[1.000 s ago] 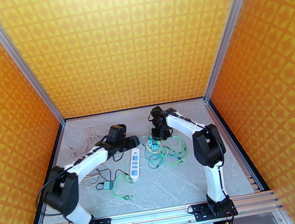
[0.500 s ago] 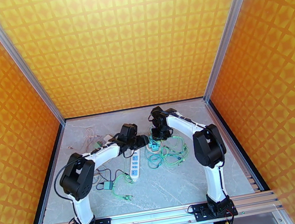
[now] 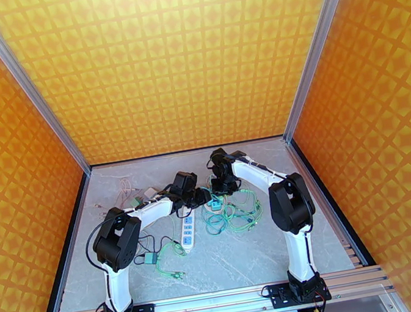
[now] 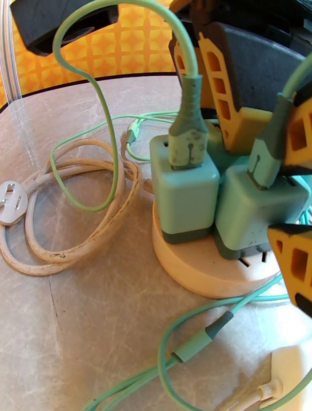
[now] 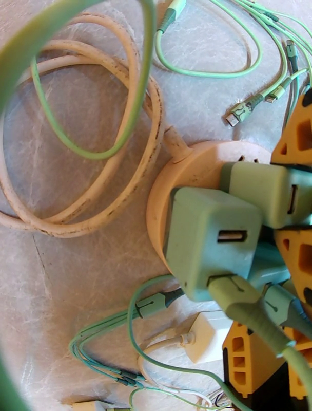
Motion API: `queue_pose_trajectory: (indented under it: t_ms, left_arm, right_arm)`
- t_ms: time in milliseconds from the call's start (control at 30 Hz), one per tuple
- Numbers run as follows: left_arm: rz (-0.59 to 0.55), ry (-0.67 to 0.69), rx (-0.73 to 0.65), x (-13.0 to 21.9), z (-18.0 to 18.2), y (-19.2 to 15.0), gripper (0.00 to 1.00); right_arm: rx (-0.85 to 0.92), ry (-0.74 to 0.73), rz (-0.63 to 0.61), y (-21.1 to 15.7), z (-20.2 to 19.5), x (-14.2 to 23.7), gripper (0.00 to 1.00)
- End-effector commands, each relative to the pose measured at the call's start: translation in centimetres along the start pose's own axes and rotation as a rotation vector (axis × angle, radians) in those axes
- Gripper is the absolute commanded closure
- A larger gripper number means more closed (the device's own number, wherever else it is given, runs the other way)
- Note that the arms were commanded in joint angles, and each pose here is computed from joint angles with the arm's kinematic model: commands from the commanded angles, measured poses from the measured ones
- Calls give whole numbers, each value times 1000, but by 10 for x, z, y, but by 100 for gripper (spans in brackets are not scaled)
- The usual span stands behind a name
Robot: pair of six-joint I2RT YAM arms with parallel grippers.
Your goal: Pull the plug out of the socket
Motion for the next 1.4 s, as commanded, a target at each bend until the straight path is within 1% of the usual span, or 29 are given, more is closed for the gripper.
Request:
queue_pose_trajectory:
  t_ms: [0, 233, 367, 467, 500, 633, 900, 1000, 1167, 1367]
  left_arm:
    - [69, 78, 40, -15, 25, -22, 73]
    - [104, 98, 47, -20, 32, -32, 73]
    - [120, 107, 44, -22, 33, -35, 73]
    - [136, 128, 49, -24, 37, -38, 74]
    - [141, 134, 53, -24, 39, -40, 75]
    - [165, 172, 65, -24, 48, -47, 76]
    - [194, 232, 85, -23, 62, -58, 78]
    - [205, 243, 93, -24, 65, -62, 78]
    - [211, 247, 98, -26, 67, -63, 78]
    - [220, 248, 86, -31, 65, -59, 79]
  right_arm:
    - [3, -13, 4, -4, -3, -4, 76]
    - [23, -25, 11, -9, 18, -9, 78]
    - [36, 5, 15, -12, 37, -10, 78]
    - [29, 28, 19, -12, 43, -10, 78]
    - [33, 24, 14, -11, 42, -8, 78]
    - [37, -9, -4, -3, 32, 0, 79]
    - [-42, 16, -30, 16, -1, 18, 79]
    - [-57, 25, -30, 18, -7, 22, 79]
    - [-52, 37, -24, 16, -3, 22, 79]
    - [9, 25, 5, 0, 21, 8, 79]
Point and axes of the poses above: each hand's point on the last joint's axis, 136 mm out from that joint toward the fingers, its own x axis back along the fingers, its own z axis along the line the jaws close on, y = z × x, the point moved 1 cm from there along x, back along the fingers, and after that the axes turned 10 degrees about -x, right-handed, at the moved point
